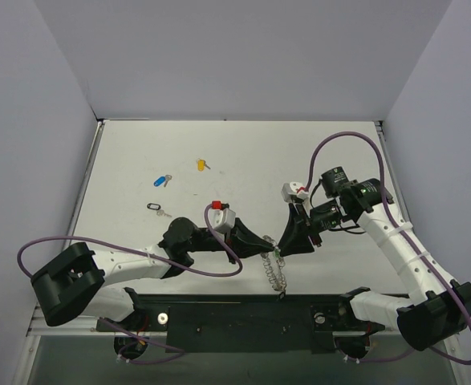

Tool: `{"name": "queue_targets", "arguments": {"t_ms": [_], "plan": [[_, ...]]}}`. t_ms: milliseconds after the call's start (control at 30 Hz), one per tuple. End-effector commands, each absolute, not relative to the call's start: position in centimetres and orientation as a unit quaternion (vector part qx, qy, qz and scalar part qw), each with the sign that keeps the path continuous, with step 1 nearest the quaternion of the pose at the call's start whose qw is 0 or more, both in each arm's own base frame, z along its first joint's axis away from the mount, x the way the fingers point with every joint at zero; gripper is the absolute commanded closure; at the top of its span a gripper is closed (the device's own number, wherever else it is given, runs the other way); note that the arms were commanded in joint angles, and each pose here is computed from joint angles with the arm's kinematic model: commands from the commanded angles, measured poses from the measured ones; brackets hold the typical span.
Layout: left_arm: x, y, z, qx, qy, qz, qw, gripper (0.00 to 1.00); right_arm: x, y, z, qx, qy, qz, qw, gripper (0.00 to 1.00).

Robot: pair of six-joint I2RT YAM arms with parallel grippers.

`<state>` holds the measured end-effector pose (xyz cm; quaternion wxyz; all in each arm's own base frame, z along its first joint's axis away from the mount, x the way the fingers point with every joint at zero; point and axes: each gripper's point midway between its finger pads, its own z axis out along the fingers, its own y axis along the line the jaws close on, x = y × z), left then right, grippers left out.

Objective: Put the keys on the keyring

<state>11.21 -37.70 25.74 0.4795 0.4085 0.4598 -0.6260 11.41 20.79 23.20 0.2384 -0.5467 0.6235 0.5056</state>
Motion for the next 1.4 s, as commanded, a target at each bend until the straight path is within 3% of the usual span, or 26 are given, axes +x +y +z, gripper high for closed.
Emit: {"name": "queue_targets", "arguments": {"t_ms": [0, 400, 567, 1367], "plan": [[11.3, -37.4, 28.9, 0.395, 0.411, -0.637, 0.519, 1.00, 10.9, 21.4, 23.6, -0.529, 0.615, 0.537, 0.232, 0.79], [11.1, -37.0, 28.8, 0.394, 0.407, -0.639, 0.521, 1.00, 11.0, 21.6, 23.5, -0.515, 0.619, 0.544, 0.234, 0.90], [11.1, -36.9, 28.6, 0.395, 0.406, -0.637, 0.522, 1.00, 10.8, 21.6, 24.1, -0.510, 0.613, 0.555, 0.237, 1.00], [10.1, -35.7, 27.9, 0.452, 0.375, -0.624, 0.515, 1.00, 13.5, 23.7, 24.3, -0.390, 0.672, 0.596, 0.201, 1.00]]}}
